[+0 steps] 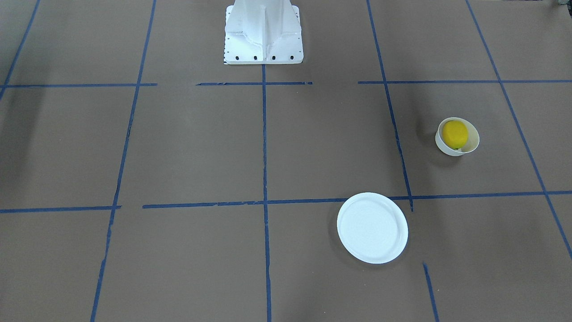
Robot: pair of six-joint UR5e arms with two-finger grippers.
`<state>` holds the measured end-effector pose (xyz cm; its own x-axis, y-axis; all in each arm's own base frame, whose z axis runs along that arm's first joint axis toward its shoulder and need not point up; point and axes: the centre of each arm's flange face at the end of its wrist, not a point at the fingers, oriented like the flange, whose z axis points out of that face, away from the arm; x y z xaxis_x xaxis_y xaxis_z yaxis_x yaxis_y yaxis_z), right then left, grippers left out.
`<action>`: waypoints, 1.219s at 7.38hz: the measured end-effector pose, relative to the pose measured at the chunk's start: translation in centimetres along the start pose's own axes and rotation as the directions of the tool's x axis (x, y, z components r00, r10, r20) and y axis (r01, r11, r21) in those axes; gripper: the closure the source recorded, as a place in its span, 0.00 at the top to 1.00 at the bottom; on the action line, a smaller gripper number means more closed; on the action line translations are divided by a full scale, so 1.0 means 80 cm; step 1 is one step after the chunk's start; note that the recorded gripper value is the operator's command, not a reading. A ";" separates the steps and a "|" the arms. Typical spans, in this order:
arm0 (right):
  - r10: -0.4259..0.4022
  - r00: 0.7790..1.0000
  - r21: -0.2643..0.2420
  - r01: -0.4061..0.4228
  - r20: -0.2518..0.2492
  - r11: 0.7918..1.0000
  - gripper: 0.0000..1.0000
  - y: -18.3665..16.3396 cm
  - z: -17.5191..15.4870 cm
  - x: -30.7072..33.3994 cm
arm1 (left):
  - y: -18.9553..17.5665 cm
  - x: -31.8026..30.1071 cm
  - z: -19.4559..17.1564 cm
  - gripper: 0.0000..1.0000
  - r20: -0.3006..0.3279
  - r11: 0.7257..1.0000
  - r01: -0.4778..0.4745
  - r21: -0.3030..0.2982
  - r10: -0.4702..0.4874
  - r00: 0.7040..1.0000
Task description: Move lemon from plate to bowl
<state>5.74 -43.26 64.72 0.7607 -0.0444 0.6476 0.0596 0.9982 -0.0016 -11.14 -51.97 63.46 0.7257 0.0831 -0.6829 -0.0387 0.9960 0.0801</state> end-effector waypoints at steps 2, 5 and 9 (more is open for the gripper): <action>0.000 1.000 0.000 0.000 0.000 1.000 1.00 0.000 0.000 0.000 | 0.033 0.002 0.004 1.00 -0.006 0.999 0.025 -0.022 -0.025 1.000; 0.000 1.000 0.000 0.000 0.000 1.000 1.00 0.000 0.000 0.000 | 0.062 0.012 0.003 1.00 -0.007 1.000 0.016 -0.019 -0.016 1.000; 0.000 1.000 0.000 0.000 0.000 1.000 1.00 0.000 0.000 0.000 | 0.026 0.029 -0.019 1.00 0.001 1.000 -0.021 0.013 0.021 1.000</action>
<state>5.74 -43.26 64.71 0.7607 -0.0445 0.6476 0.0596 0.9982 -0.0015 -10.56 -49.64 60.94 0.7252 0.1038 -0.6807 -0.0452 0.9936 0.1034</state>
